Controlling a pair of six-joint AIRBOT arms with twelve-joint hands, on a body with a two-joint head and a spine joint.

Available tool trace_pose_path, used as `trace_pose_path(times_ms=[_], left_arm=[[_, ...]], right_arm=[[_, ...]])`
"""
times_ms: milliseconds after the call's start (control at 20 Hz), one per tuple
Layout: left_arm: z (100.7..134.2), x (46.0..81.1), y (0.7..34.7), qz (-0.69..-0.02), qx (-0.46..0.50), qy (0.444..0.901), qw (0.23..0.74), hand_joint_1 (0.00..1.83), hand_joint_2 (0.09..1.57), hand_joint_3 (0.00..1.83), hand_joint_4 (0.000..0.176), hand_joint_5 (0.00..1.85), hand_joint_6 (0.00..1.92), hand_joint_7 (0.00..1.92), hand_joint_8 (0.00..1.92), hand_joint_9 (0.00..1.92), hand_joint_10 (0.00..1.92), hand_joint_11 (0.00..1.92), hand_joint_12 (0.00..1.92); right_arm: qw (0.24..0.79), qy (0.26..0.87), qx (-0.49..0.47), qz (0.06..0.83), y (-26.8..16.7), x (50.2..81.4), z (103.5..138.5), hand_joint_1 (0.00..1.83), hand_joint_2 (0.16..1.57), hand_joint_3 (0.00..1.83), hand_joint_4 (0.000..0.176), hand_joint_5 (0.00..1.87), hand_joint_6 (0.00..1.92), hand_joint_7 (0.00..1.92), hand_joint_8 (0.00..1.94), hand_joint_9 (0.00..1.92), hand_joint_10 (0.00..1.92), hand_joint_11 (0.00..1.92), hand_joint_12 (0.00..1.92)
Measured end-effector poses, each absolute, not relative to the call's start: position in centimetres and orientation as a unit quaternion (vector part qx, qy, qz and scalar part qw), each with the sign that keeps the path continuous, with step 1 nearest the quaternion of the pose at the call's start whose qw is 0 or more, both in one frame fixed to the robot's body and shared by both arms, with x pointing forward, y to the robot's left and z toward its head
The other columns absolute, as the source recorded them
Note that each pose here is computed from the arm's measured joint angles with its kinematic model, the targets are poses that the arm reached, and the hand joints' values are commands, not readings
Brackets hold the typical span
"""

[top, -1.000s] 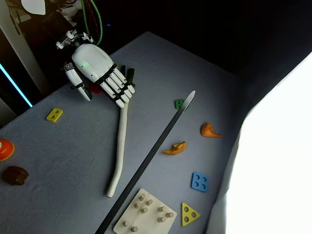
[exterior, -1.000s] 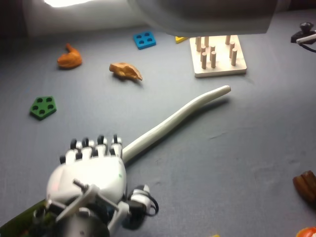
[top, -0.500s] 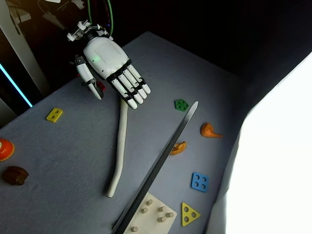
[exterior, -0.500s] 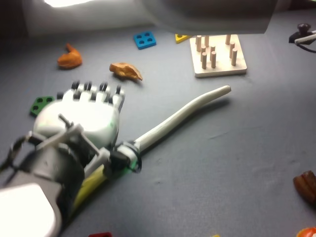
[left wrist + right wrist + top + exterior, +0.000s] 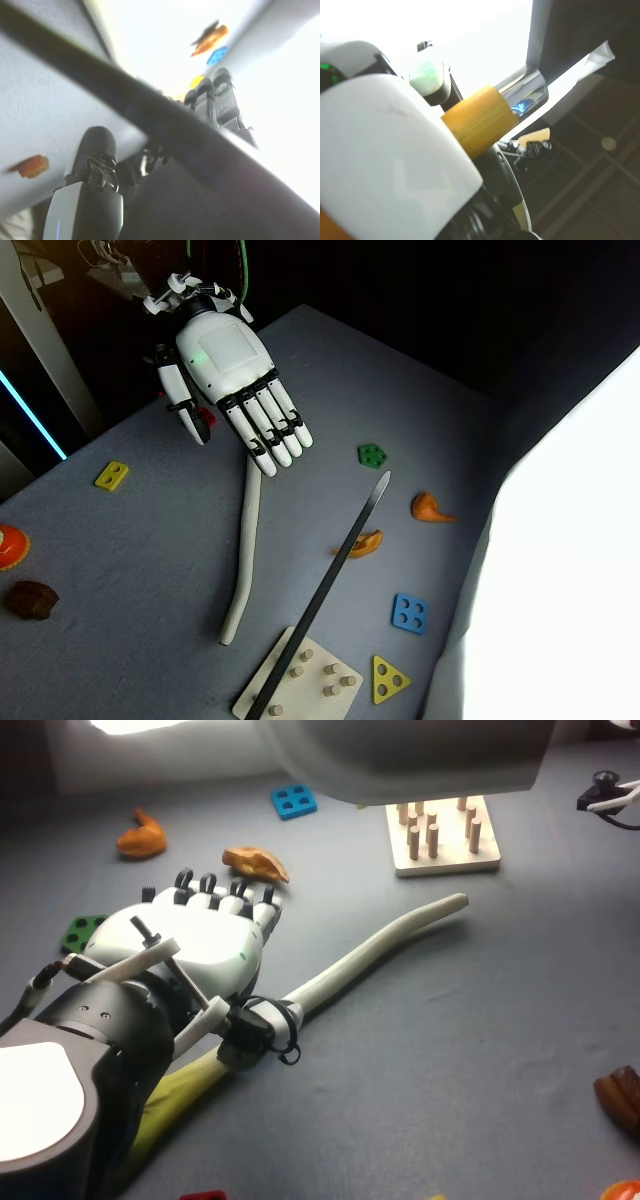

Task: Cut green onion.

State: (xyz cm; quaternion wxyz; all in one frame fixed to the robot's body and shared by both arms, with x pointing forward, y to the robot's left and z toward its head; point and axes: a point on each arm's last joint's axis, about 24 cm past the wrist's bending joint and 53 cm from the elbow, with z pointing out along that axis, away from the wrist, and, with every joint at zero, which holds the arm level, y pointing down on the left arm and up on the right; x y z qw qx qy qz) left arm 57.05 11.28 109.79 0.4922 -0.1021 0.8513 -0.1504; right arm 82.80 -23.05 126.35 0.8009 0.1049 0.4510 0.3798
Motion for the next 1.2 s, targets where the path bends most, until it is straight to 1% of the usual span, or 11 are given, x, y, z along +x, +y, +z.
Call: trace_pose_path(times_ms=[150,250,350,450,700,850,900,950,1050,1150,1200], left_arm=[[109.4,56.9,11.5,-0.152,-0.116,0.857,0.479,0.37,1.38,0.00,0.000,0.04,0.01,0.04,0.00,0.02,0.00,0.03,0.03],[109.7,57.2,11.7,-0.152,-0.121,0.854,0.482,0.30,1.40,0.00,0.000,0.02,0.00,0.01,0.00,0.00,0.00,0.00,0.04],[109.8,57.2,11.9,-0.149,-0.125,0.854,0.483,0.28,1.40,0.00,0.000,0.01,0.00,0.01,0.00,0.00,0.00,0.00,0.07],[109.7,57.0,11.8,-0.152,-0.125,0.856,0.479,0.34,1.39,0.00,0.000,0.04,0.01,0.03,0.01,0.01,0.00,0.00,0.11],[109.7,57.0,11.6,-0.155,-0.129,0.856,0.477,0.35,1.39,0.00,0.000,0.04,0.00,0.02,0.00,0.00,0.00,0.00,0.06],[109.8,57.0,11.6,-0.155,-0.127,0.855,0.478,0.32,1.40,0.00,0.000,0.02,0.00,0.02,0.00,0.00,0.00,0.00,0.04],[109.8,57.0,11.6,-0.155,-0.127,0.855,0.478,0.27,1.40,0.01,0.000,0.01,0.00,0.00,0.00,0.00,0.00,0.00,0.04],[109.8,57.0,11.6,-0.155,-0.128,0.855,0.478,0.29,1.40,0.00,0.000,0.01,0.00,0.00,0.00,0.00,0.00,0.00,0.04],[109.9,57.1,11.6,-0.156,-0.129,0.855,0.478,0.32,1.39,0.00,0.000,0.02,0.01,0.03,0.01,0.02,0.01,0.00,0.05],[110.0,57.1,11.6,-0.156,-0.129,0.854,0.479,0.43,1.37,0.00,0.000,0.03,0.01,0.06,0.01,0.03,0.01,0.00,0.04],[110.0,57.1,11.6,-0.156,-0.129,0.854,0.479,0.39,1.38,0.00,0.000,0.03,0.00,0.04,0.00,0.02,0.00,0.00,0.04]], right_arm=[[0.799,0.457,0.109,0.376,-22.5,83.3,125.6,1.58,0.88,0.57,0.176,1.33,1.92,1.54,1.94,1.60,1.92,1.65,1.92],[0.796,0.462,0.108,0.374,-22.3,83.4,125.1,1.58,0.88,0.57,0.176,1.32,1.92,1.56,1.94,1.61,1.92,1.66,1.92],[0.799,0.466,0.104,0.366,-22.2,83.5,124.5,1.58,0.89,0.57,0.176,1.31,1.92,1.56,1.94,1.62,1.92,1.66,1.92],[0.803,0.469,0.106,0.352,-22.2,84.1,124.0,1.60,0.87,0.55,0.176,1.36,1.92,1.56,1.94,1.61,1.92,1.67,1.92],[0.800,0.475,0.112,0.349,-22.3,84.5,123.5,1.56,0.89,0.55,0.176,1.33,1.92,1.55,1.94,1.61,1.92,1.66,1.92],[0.800,0.476,0.113,0.348,-22.4,84.5,123.3,1.56,0.89,0.55,0.176,1.34,1.92,1.54,1.94,1.61,1.92,1.66,1.92],[0.799,0.477,0.112,0.348,-22.4,84.5,123.2,1.55,0.89,0.56,0.176,1.33,1.92,1.56,1.94,1.62,1.92,1.65,1.92],[0.797,0.480,0.111,0.348,-22.3,84.5,122.9,1.56,0.87,0.60,0.176,1.34,1.92,1.57,1.94,1.62,1.92,1.66,1.92],[0.796,0.481,0.111,0.349,-22.0,84.5,122.7,1.54,0.87,0.63,0.176,1.28,1.92,1.56,1.94,1.62,1.92,1.66,1.92],[0.795,0.484,0.107,0.350,-21.7,84.4,122.4,1.55,0.86,0.62,0.176,1.37,1.92,1.54,1.94,1.61,1.92,1.66,1.92],[0.794,0.485,0.106,0.351,-21.5,84.4,122.3,1.54,0.86,0.61,0.176,1.33,1.92,1.54,1.94,1.61,1.92,1.66,1.92]])
